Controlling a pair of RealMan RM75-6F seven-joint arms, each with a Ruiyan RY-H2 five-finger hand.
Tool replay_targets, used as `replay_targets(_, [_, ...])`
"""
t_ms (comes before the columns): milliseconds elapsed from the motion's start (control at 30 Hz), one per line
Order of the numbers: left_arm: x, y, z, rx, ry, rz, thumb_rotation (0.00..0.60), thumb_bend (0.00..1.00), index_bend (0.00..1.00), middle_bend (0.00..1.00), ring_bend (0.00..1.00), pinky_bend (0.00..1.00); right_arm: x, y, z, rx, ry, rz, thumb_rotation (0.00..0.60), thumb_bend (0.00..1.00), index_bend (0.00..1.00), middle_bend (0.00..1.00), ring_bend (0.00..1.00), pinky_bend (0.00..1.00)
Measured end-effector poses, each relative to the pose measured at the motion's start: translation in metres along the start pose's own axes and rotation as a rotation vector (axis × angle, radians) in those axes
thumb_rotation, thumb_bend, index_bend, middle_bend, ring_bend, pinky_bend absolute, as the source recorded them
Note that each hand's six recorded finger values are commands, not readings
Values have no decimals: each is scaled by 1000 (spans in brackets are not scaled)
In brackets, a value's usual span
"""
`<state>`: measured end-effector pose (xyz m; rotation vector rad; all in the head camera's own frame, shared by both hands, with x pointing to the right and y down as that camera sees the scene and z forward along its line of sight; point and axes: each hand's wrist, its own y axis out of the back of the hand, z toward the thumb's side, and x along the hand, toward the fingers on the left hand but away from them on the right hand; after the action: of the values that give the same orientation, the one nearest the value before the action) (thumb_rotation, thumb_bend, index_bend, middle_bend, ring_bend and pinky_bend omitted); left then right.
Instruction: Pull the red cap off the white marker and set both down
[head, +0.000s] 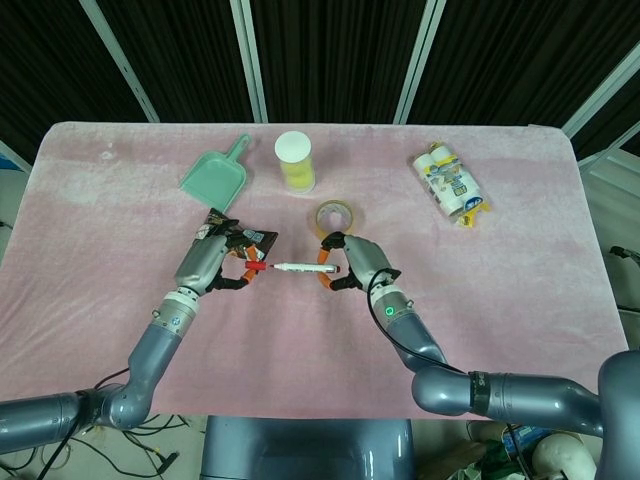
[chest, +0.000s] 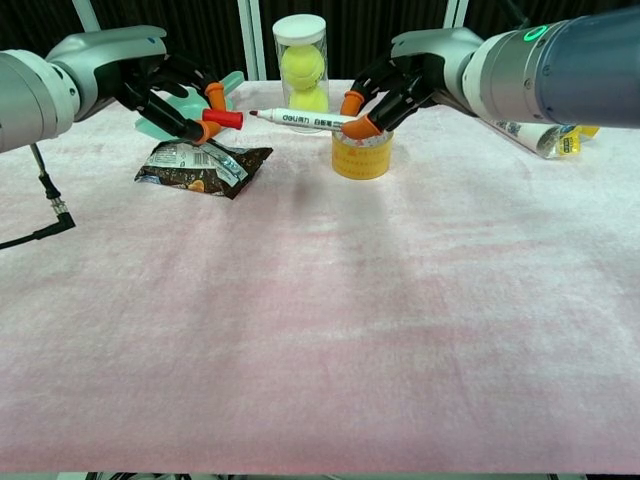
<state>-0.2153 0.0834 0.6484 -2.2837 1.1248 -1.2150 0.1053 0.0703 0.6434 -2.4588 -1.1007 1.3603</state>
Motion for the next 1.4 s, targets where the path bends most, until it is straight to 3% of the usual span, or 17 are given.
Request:
replay_targets(367, [-14, 28, -18, -24, 21, 43, 600, 449, 586, 383, 65, 94, 6, 38, -36, -19, -78, -77, 600, 541, 921, 267, 260, 197])
replay_targets(567, [-24, 29, -44, -32, 59, 8, 600, 399, 566, 366, 63, 82, 20, 54, -71, -35, -136, -97, 600, 541, 921, 267, 260, 197])
replay_targets(900, [-40, 19, -108, -37, 124, -50, 600, 323, 488, 315, 33, 51, 41, 37, -111, -39, -175, -69, 600, 541, 922, 267, 260, 197])
replay_targets(1000, [-41, 13, -123, -35, 143, -71, 600, 263, 394, 248, 2, 19, 43, 26, -118, -60, -175, -58, 600, 540, 922, 266, 260, 197])
replay_targets(1167, [-42, -1, -132, -93, 150, -134, 600, 65, 132, 144, 0, 0, 41, 13, -126, -60, -174, -52, 600, 539, 922, 266, 260, 197])
replay_targets(1400, [-39, 2, -124, -141, 76, -170, 600, 49, 117, 131, 0, 0, 36, 11, -130, -32, -179, -77, 600, 536, 922, 263, 260, 197])
